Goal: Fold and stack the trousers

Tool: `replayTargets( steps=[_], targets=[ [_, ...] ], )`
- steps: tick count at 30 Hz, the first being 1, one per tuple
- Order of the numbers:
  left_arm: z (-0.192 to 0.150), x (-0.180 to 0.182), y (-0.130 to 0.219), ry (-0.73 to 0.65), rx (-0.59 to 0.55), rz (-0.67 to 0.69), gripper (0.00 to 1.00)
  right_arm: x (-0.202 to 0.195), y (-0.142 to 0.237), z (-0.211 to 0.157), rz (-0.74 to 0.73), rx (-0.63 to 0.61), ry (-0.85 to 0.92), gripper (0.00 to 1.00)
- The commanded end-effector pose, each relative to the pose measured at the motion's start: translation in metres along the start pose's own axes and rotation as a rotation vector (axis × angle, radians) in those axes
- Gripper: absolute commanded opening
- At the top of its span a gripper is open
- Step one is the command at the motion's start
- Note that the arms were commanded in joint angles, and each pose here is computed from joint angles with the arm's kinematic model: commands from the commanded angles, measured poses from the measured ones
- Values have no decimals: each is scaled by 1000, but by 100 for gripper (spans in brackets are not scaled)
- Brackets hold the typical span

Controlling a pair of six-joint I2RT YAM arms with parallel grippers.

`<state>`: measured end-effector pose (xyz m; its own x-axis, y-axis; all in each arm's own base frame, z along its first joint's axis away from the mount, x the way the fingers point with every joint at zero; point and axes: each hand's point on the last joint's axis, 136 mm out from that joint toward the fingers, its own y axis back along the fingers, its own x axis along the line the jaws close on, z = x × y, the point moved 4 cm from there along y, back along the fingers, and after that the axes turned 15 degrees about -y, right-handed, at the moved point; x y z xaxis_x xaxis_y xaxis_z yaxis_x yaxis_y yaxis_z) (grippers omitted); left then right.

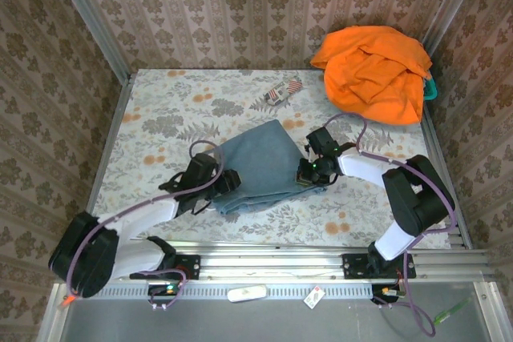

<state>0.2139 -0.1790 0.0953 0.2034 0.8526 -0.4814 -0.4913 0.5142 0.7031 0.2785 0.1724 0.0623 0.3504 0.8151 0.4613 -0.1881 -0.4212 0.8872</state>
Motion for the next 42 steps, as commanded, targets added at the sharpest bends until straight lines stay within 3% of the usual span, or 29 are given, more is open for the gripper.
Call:
replayTargets(
  steps=[1,6,10,15,19,22,28,37,42],
  targets=[
    [-20,31,6,35,18,133,57,-19,-7,4,-58,-5,-38,0],
    [-13,25,13,-10,26,111,59,-5,12,8,-9,-15,-26,0],
    [18,-6,36,-137,19,82,61,16,52,14,41,-82,20,0],
    [41,-56,53,-320,19,59,63,5,91,34,4,-185,13,22],
    [24,-91,25,-400,91,10,65,-18,93,45,-7,-180,-45,39],
    [3,-98,-3,-415,165,33,65,-27,81,42,-5,-135,-50,50],
    [-25,-66,-30,-300,186,106,64,-37,43,31,13,-32,-74,48],
    [-59,-11,-17,-216,188,203,65,-20,2,-7,3,55,-28,35],
    [-44,39,-6,-154,179,299,66,13,-8,-24,68,74,6,28]
  ],
)
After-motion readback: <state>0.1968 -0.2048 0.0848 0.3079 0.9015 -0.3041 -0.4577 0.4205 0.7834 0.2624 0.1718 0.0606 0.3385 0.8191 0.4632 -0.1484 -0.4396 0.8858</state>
